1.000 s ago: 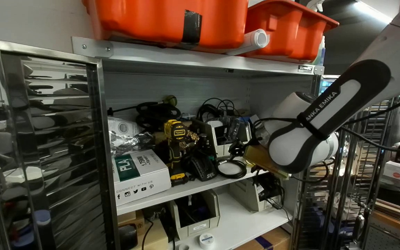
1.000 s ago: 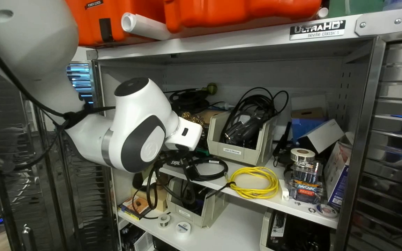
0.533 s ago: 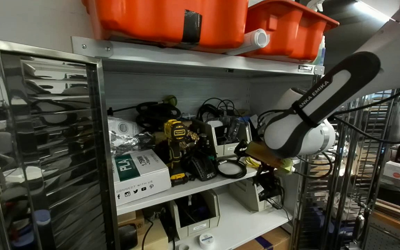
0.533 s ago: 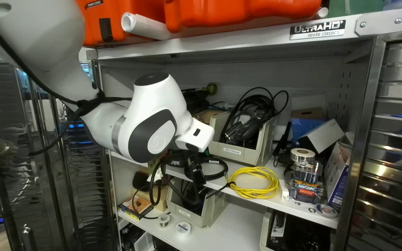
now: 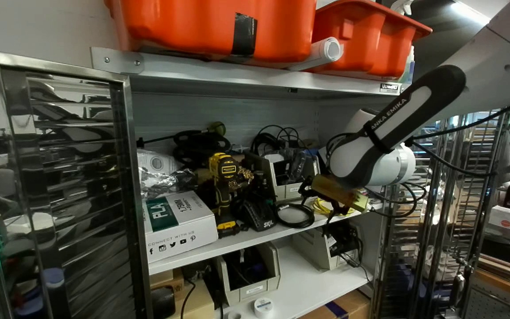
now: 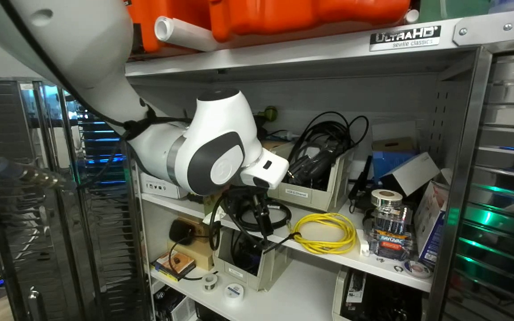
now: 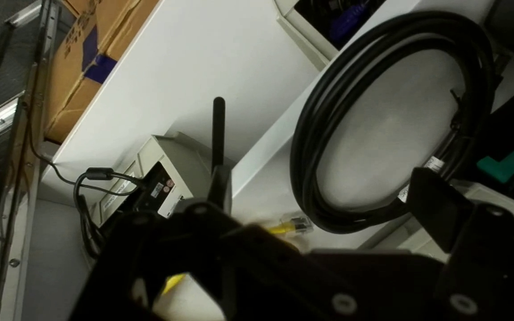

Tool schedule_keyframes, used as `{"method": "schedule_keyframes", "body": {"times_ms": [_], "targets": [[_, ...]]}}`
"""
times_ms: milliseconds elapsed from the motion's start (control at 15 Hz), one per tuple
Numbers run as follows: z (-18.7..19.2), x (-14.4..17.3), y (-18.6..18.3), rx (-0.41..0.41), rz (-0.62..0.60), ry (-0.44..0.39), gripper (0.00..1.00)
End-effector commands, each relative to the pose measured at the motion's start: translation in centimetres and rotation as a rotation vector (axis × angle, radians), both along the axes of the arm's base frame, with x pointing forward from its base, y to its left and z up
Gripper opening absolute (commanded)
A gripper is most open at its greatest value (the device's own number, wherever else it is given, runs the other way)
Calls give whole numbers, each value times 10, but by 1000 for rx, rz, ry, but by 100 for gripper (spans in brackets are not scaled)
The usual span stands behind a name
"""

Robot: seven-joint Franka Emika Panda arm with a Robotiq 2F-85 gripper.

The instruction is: Pick up the black cable and put it in the box.

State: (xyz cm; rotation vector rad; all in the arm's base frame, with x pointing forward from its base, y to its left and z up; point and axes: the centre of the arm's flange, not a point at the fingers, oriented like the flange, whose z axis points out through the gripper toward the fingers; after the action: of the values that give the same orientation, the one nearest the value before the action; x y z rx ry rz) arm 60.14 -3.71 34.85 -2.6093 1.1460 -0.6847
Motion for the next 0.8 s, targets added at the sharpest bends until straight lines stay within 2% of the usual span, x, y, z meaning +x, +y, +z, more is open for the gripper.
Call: {"method": "schedule_keyframes", "body": {"times_ms": [0,467,733], "targets": [[-6,25,-5,19,1,28,100],[-20,39,0,39,11,83,100],[-26,49,7,43,23,161,100]]}}
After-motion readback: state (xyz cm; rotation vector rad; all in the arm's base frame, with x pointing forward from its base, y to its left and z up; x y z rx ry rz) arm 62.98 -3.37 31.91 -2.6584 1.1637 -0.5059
